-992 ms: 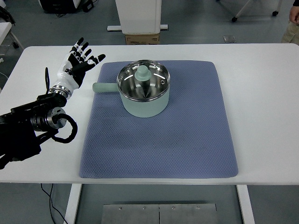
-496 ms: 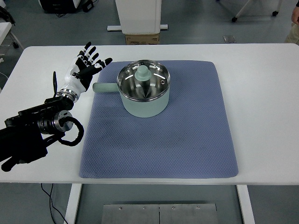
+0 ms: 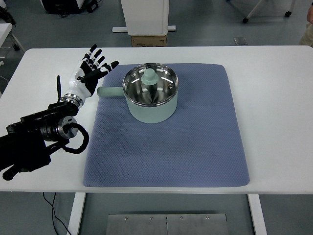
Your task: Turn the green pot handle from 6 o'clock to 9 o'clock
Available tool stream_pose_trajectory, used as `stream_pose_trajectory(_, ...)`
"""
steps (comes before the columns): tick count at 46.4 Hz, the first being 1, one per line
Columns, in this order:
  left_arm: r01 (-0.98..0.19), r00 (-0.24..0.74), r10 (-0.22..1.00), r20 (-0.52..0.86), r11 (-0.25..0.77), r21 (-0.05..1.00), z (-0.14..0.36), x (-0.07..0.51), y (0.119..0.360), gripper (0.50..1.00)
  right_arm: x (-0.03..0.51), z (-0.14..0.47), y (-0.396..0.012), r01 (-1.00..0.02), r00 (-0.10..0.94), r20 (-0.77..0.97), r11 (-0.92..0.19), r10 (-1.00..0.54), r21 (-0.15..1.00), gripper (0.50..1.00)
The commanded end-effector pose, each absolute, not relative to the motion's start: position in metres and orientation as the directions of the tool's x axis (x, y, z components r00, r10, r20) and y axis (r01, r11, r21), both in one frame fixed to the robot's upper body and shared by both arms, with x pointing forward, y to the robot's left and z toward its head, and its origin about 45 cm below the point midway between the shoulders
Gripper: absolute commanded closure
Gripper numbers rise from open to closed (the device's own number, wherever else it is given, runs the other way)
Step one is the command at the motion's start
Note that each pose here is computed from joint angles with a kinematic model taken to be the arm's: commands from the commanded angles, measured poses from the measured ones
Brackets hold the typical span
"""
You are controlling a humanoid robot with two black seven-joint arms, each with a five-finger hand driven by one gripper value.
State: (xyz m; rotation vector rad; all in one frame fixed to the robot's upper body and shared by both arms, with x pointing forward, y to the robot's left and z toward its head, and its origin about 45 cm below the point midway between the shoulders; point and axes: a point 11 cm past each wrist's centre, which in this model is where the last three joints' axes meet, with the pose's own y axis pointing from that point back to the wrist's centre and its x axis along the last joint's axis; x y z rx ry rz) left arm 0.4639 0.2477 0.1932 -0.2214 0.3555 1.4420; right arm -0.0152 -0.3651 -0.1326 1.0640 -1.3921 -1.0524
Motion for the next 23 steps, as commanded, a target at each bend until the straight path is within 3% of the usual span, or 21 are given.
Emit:
stream_pose_trajectory(1, -0.990, 0.086, 0.926, -0.368, 0.120, 0.070, 0.1907, 0.4626, 0.2486, 0.500, -0.0143, -0.1326, -0.3652, -0.059, -0.057, 0.216, 0.220, -0.975, 0.974, 0.500)
stream_pose_trajectory(23, -0.990, 0.087, 0.926, -0.368, 0.121, 0.070, 0.1903, 0.4621, 0.2489, 0.500, -0.0151, -0.1326, -0.3654, -0.059, -0.047, 0.220, 0.222, -0.974, 0.973, 0.500)
